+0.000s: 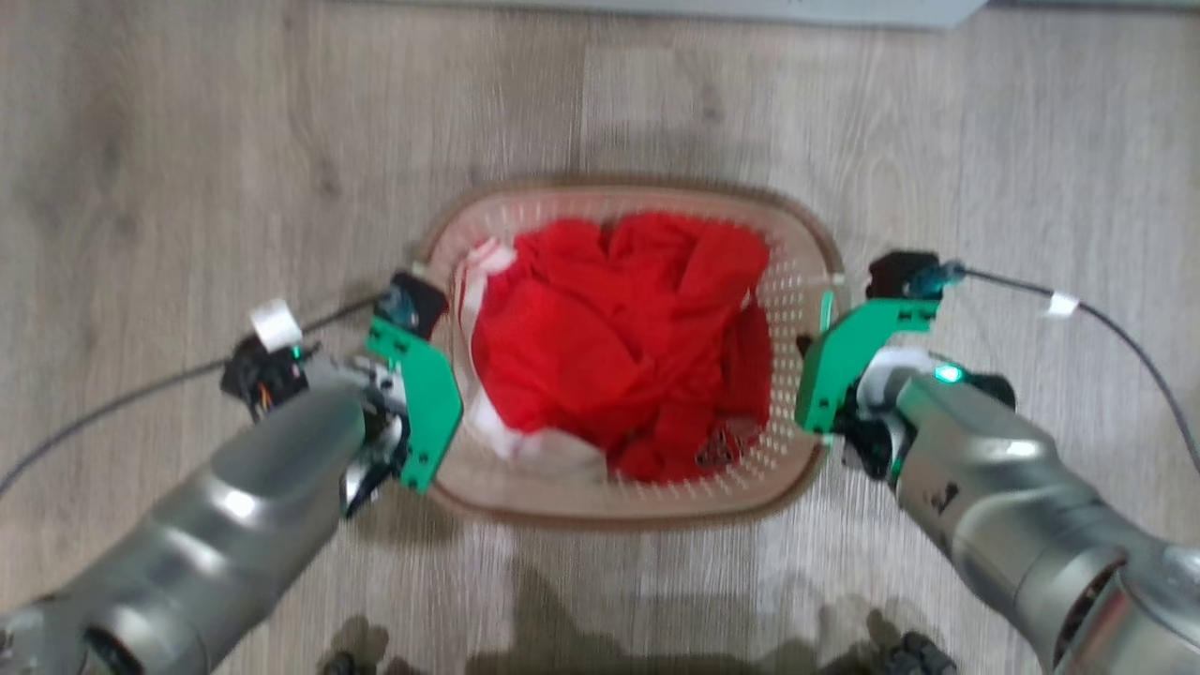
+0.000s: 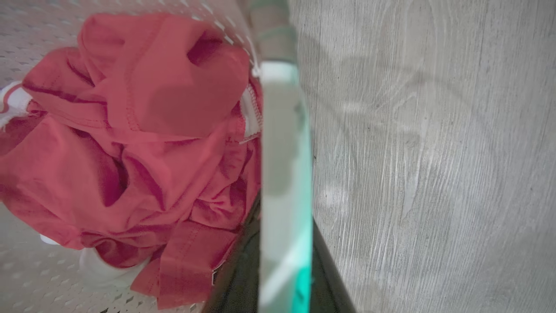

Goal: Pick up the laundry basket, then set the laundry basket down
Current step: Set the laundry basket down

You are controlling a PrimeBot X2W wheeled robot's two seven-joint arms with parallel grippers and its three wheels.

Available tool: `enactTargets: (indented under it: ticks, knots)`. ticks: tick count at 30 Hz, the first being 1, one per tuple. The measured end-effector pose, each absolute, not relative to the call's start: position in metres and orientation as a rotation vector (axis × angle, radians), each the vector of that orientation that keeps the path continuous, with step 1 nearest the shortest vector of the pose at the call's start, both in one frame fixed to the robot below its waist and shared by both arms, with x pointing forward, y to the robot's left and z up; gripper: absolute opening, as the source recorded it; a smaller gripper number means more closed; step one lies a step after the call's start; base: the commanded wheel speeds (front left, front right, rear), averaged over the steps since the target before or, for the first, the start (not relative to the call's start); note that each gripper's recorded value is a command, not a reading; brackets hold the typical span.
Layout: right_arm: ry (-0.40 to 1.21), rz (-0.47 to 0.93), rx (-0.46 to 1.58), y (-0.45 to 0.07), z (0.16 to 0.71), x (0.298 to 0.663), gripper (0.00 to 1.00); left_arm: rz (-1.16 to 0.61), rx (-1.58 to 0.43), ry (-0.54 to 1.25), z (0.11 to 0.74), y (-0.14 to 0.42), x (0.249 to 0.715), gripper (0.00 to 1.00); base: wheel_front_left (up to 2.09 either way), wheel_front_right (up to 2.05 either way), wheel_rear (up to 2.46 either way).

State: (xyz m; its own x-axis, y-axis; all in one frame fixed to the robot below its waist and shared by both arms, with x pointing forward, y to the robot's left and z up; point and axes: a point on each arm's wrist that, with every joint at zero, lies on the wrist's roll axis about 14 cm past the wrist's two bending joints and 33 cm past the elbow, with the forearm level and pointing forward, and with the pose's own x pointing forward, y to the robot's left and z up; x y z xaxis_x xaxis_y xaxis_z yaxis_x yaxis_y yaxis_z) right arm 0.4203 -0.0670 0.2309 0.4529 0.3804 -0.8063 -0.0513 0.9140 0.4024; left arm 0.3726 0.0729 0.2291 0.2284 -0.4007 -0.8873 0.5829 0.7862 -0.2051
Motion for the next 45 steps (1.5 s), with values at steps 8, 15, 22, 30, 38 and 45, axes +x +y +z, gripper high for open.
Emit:
enactTargets:
  ticks: [8,15,22,30,38,45]
  knots:
    - [1.075,0.253,0.349,-0.068,0.197,0.44,0.0,-0.684,0.173,1.155,0.195,0.07,0.398,0.0,0.0,0.0,0.0]
    - [1.095,0.236,0.352,-0.07,0.168,0.443,0.0,-0.672,0.148,1.168,0.164,0.067,0.4,0.0,0.0,0.0,0.0]
    - [1.121,0.231,0.359,-0.068,0.15,0.441,0.0,-0.652,0.132,1.177,0.147,0.07,0.397,0.0,0.0,0.0,0.0]
    - [1.14,0.239,0.356,-0.065,0.139,0.435,0.0,-0.641,0.134,1.187,0.14,0.072,0.397,0.0,0.0,0.0,0.0]
    - [1.148,0.244,0.356,-0.062,0.132,0.437,0.0,-0.636,0.134,1.195,0.134,0.073,0.396,0.0,0.0,0.0,0.0]
    - [1.145,0.249,0.355,-0.06,0.13,0.437,0.0,-0.63,0.134,1.196,0.132,0.075,0.395,0.0,0.0,0.0,0.0]
